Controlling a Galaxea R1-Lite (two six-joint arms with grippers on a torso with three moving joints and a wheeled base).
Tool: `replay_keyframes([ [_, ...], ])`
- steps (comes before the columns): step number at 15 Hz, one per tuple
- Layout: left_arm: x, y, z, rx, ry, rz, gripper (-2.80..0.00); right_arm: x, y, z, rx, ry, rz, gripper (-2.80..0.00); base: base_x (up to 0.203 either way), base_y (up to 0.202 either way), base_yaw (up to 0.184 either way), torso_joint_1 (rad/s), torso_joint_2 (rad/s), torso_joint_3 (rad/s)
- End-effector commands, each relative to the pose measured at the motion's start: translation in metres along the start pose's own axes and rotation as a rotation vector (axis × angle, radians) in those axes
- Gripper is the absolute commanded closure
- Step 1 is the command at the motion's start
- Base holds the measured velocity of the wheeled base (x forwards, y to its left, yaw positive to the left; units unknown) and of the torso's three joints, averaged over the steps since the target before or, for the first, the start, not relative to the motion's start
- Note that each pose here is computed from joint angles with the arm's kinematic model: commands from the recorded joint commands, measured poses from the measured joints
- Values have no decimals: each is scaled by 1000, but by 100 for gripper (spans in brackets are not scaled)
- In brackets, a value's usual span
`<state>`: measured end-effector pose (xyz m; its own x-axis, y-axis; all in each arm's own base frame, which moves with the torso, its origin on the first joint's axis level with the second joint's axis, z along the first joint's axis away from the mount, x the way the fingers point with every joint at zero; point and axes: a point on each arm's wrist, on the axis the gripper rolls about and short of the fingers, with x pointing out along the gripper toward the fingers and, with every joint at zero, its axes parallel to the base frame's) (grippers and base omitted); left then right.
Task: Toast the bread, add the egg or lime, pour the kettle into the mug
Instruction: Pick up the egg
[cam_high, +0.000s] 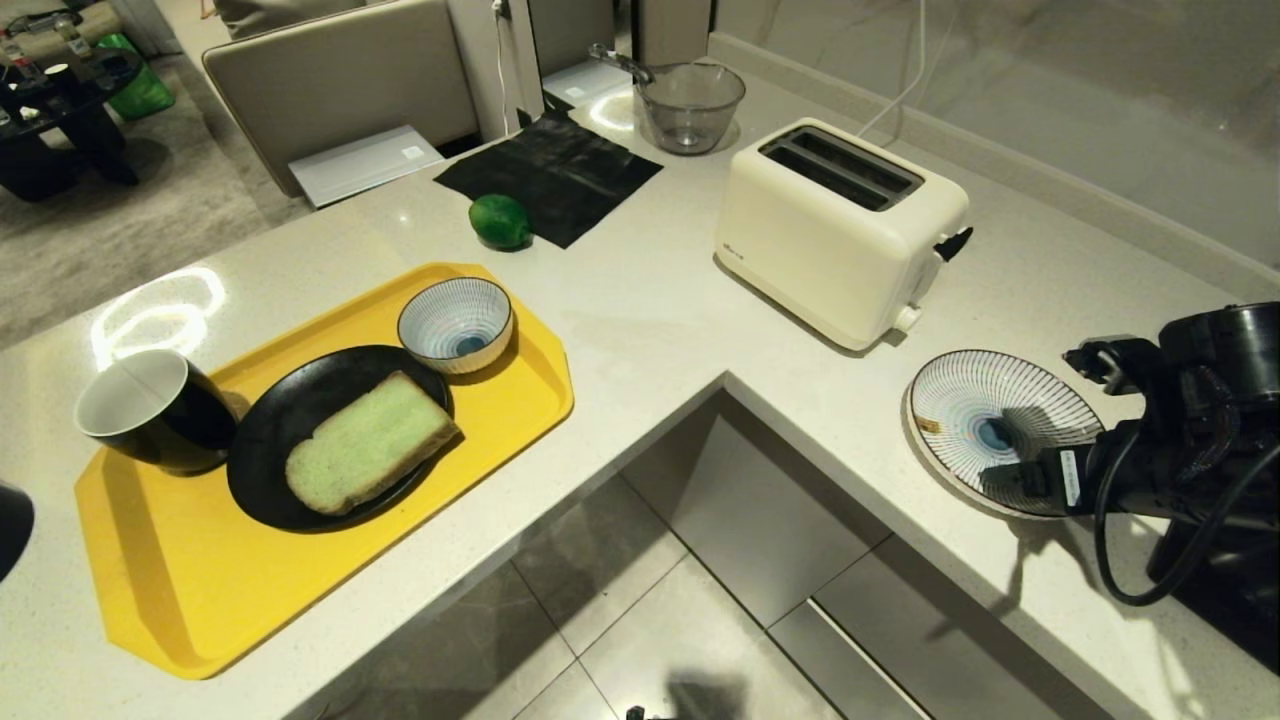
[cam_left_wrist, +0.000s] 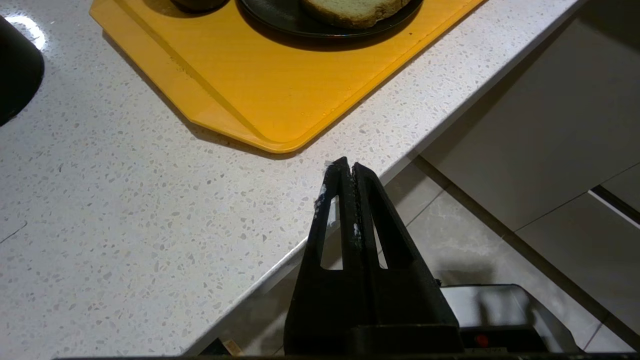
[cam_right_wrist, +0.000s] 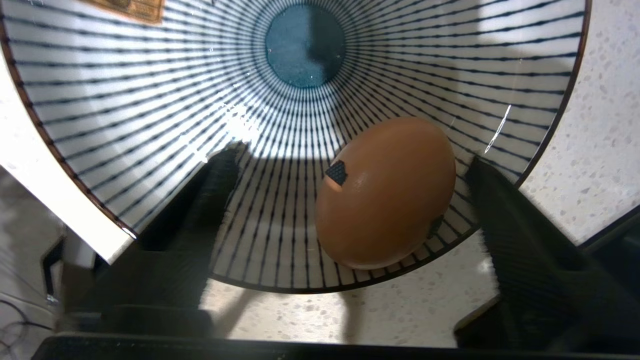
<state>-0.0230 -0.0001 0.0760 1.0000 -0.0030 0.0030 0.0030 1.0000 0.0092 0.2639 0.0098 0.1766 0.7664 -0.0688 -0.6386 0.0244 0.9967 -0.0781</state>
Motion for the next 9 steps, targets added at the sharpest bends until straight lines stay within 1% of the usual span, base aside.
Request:
replay_keyframes([
  [1,0,0,0,0,1,0,0,1,0,0,-1,4,0,0,0,0,0,0,0,0],
  [9,0,0,0,0,1,0,0,4,1,0,-3,7,15,0,0,0,0,0,0,0],
])
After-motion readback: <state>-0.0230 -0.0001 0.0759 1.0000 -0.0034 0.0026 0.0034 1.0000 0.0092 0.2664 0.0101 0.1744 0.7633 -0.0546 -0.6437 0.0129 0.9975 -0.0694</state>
